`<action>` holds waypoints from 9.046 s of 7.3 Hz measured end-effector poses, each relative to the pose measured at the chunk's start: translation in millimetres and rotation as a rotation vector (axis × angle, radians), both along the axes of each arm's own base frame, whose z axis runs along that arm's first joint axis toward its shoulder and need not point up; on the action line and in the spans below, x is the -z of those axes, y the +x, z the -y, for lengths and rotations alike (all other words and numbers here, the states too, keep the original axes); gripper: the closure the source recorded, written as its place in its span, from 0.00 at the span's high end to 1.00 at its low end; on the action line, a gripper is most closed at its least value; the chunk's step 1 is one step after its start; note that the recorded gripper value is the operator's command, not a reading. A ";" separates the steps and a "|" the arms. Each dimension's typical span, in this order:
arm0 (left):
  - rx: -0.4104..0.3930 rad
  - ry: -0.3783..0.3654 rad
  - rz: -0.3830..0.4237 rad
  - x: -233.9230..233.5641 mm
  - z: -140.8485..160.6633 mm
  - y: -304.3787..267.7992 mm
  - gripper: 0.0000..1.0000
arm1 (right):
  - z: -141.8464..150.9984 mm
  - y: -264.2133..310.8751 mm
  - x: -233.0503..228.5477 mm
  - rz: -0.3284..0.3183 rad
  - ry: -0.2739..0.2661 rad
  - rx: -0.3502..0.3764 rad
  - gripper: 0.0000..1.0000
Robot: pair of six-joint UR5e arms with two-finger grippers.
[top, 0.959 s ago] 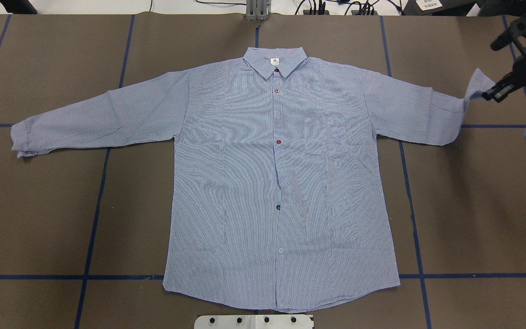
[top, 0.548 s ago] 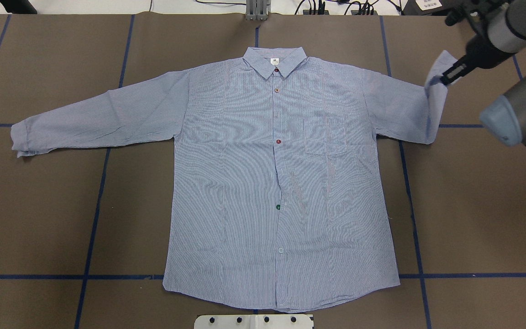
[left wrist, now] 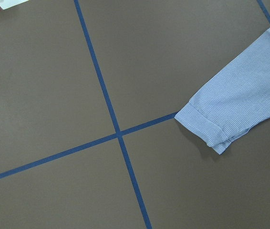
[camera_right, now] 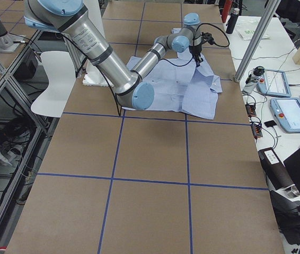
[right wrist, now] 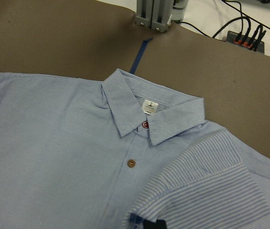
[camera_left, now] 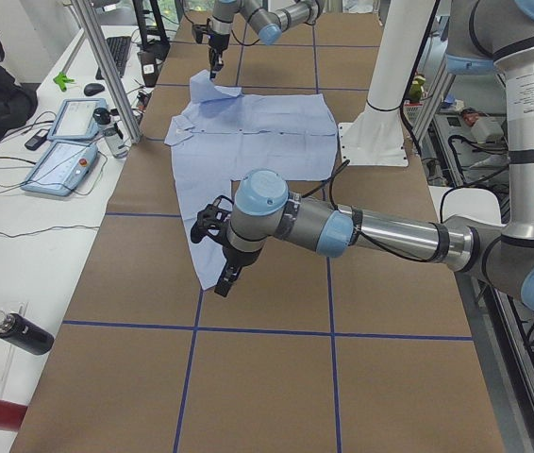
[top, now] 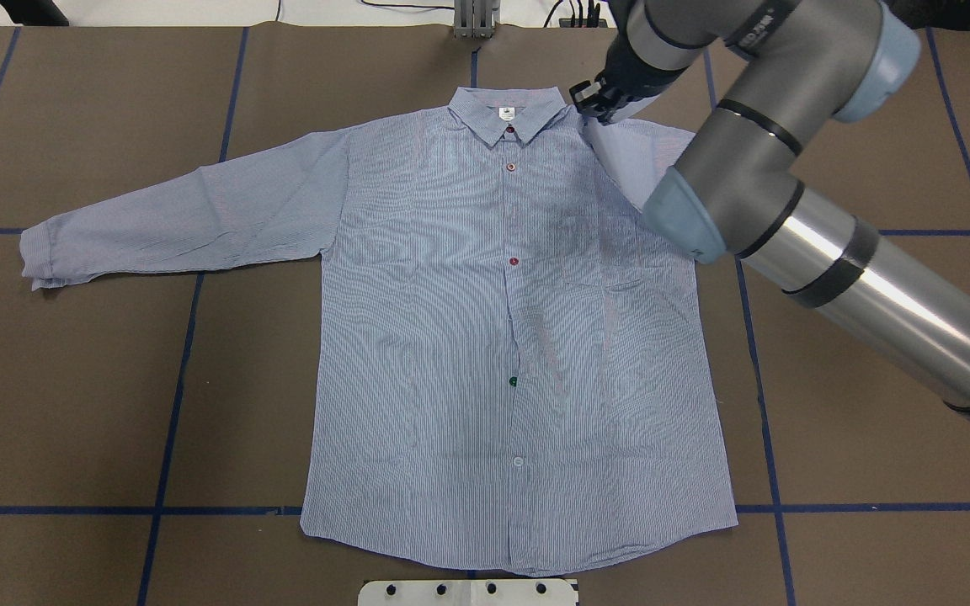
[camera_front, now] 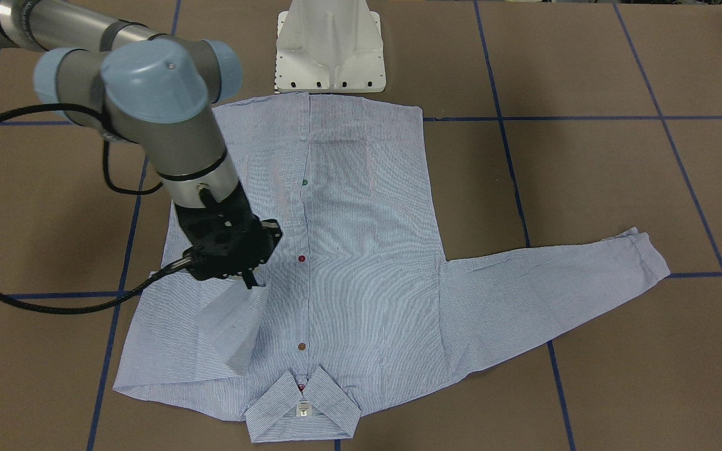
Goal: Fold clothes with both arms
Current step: 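Carry the sleeve with the right gripper across toward the collar, then lay the sleeve down across the shirt front and release it, then lift the right gripper away from the shirt back to its side, then grasp the cuff of the sleeve nearest the left gripper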
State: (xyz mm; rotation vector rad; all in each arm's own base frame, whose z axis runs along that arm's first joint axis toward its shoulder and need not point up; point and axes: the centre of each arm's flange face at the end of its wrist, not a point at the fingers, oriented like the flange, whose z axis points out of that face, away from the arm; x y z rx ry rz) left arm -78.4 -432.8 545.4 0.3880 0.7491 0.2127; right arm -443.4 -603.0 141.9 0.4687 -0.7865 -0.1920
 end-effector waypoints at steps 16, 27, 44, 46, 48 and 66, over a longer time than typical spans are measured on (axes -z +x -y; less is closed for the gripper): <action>-0.002 -0.002 -0.001 -3.2 2.1 0.0 1.00 | 3.0 -173.2 -49.7 0.268 -0.274 -0.262 0.93; -0.004 -0.014 -0.001 -9.4 1.3 0.0 1.00 | -23.7 -214.8 -37.1 0.268 -0.248 -0.361 0.32; 0.060 0.043 -0.182 -41.2 78.7 105.2 1.00 | -61.5 139.5 -111.4 -0.069 -0.256 0.059 1.00; 0.136 0.006 -0.206 -51.8 82.0 156.2 1.00 | -68.0 240.3 -174.7 -0.094 -0.233 0.118 1.00; 0.187 -0.014 -0.242 -65.3 76.5 194.9 1.00 | -76.6 336.4 -248.7 -0.127 -0.186 0.195 1.00; 0.237 -0.111 -0.338 -113.2 45.1 291.7 0.00 | -107.5 415.0 -317.9 -0.128 -0.143 0.269 1.00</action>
